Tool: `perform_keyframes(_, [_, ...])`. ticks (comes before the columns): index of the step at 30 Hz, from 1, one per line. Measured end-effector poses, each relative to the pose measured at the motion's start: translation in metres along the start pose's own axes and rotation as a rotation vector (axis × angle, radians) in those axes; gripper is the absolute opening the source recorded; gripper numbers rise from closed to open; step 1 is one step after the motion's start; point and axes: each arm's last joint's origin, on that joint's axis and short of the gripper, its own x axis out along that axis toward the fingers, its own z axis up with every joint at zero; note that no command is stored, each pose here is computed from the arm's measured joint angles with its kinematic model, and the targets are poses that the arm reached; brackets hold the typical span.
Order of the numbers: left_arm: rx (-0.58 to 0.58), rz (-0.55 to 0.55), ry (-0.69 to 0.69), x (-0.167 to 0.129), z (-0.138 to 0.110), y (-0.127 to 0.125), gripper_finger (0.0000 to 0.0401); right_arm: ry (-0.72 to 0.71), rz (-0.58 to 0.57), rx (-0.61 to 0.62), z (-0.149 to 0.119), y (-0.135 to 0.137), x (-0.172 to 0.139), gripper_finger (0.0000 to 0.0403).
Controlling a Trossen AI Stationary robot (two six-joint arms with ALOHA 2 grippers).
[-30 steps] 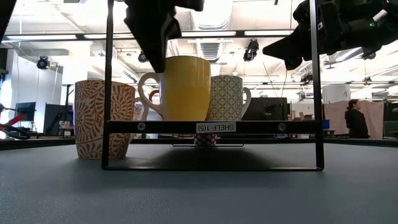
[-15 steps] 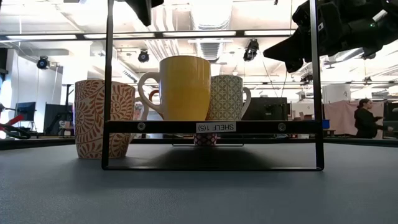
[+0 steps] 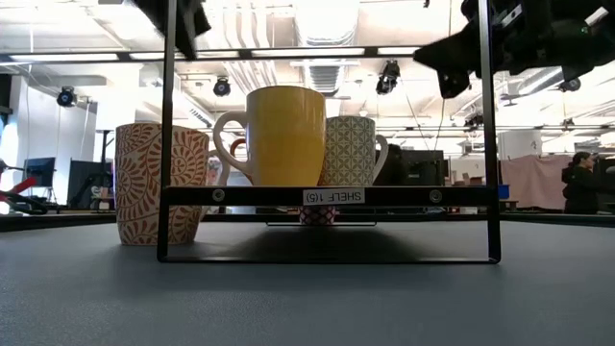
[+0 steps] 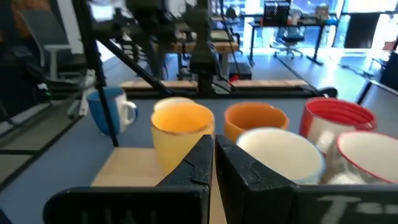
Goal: Place coffee mugs
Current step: Put the orange patterned mug on the shelf
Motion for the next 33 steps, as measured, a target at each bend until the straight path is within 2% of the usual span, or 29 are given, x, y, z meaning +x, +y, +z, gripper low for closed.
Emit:
perform_keyframes(7, [-0.093, -0.001, 0.014, 0.021, -0.029, 0.002, 0.0, -0.028, -0.008, 0.09, 0.004, 0.004, 0.001, 0.0009])
perform_keyframes(10, [-0.11, -0.007, 0.024, 0.026, -0.033, 0.001, 0.0, -0.02, -0.006, 0.122, 0.005, 0.004, 0.002, 0.0009])
perform_keyframes(13, [-0.114, -0.065, 0.027, 0.026, -0.032, -0.001, 0.0005, 0.0, -0.007, 0.139, 0.01, 0.004, 0.003, 0.0009])
perform_keyframes(17, [-0.118, -0.117, 0.027, 0.022, -0.028, -0.004, 0.0033, 0.049, -0.011, 0.143, 0.013, 0.003, 0.005, 0.0009])
perform_keyframes(26, [-0.071, -0.1, 0.089, 0.037, -0.031, -0.011, 0.013, 0.066, -0.005, 0.146, 0.013, 0.004, 0.005, 0.0009])
perform_keyframes(33, [-0.042, -0.07, 0.144, 0.052, -0.032, -0.013, 0.0154, 0.07, -0.005, 0.147, 0.013, 0.004, 0.005, 0.0009])
